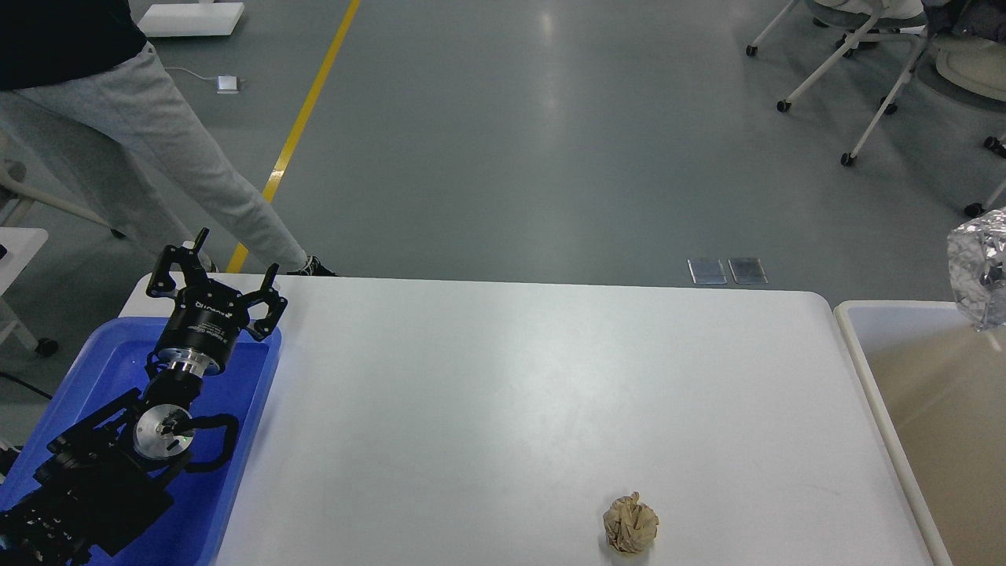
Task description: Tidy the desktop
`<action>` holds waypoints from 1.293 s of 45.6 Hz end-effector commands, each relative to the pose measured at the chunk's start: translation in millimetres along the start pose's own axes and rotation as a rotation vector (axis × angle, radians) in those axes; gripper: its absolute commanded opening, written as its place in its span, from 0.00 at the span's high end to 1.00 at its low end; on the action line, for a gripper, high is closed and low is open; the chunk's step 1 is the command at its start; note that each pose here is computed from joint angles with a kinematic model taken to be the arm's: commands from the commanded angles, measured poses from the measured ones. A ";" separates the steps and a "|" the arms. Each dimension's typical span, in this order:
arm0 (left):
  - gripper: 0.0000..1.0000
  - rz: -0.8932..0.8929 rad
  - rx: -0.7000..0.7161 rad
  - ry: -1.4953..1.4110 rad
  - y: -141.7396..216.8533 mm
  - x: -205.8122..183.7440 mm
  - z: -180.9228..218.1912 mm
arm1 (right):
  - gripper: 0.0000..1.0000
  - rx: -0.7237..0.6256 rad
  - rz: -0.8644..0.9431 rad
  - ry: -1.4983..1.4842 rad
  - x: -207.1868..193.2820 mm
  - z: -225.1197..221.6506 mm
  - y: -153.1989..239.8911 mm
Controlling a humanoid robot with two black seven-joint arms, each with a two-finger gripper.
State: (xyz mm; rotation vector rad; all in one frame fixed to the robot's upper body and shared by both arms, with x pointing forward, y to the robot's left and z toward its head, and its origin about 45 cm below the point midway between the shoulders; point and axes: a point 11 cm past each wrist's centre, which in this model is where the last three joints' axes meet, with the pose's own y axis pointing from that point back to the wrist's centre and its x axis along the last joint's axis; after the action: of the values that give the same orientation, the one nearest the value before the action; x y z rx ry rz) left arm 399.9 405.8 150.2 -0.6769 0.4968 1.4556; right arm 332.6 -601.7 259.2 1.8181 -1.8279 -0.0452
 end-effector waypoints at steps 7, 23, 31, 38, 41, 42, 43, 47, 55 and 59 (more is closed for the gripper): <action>0.00 0.000 0.000 0.000 0.0 0.0 0.0 | 1.00 -0.081 0.180 -0.193 2.8 67.2 -8.2; 0.00 0.000 0.000 0.000 0.0 0.0 0.0 | 1.00 -0.230 0.362 -0.211 -24.2 126.4 -14.6; 0.00 0.000 0.000 0.000 0.0 0.0 0.0 | 1.00 -0.266 0.451 -0.186 -41.4 136.9 -21.9; 0.00 0.000 0.000 0.000 0.0 0.0 0.0 | 1.00 -0.282 0.499 -0.165 -50.1 139.0 -26.2; 0.00 0.000 0.001 -0.001 0.0 -0.1 -0.1 | 1.00 -0.286 0.504 -0.161 -51.1 140.1 -26.1; 0.00 0.000 0.001 -0.001 0.0 -0.1 -0.1 | 1.00 -0.287 0.508 -0.158 -50.7 140.1 -25.8; 0.00 0.000 0.001 -0.001 0.0 -0.1 -0.1 | 1.00 -0.290 0.508 -0.153 -51.4 141.0 -25.7; 0.00 0.000 0.000 0.000 0.0 0.0 0.0 | 1.00 -0.310 0.506 -0.094 -54.3 142.6 -26.3; 0.00 0.000 0.001 -0.001 0.0 -0.1 -0.1 | 1.00 -0.323 0.521 -0.047 -57.6 143.3 -27.4; 0.00 0.000 0.001 -0.001 0.0 -0.1 -0.1 | 1.00 -0.327 0.522 -0.044 -57.1 143.8 -26.9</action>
State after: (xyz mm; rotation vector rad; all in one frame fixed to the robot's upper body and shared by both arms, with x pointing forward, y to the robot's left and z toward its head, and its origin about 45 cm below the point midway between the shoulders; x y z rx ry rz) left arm 399.9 405.8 150.2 -0.6763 0.4965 1.4554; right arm 296.2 -604.1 110.1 1.1336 -2.1530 -0.2091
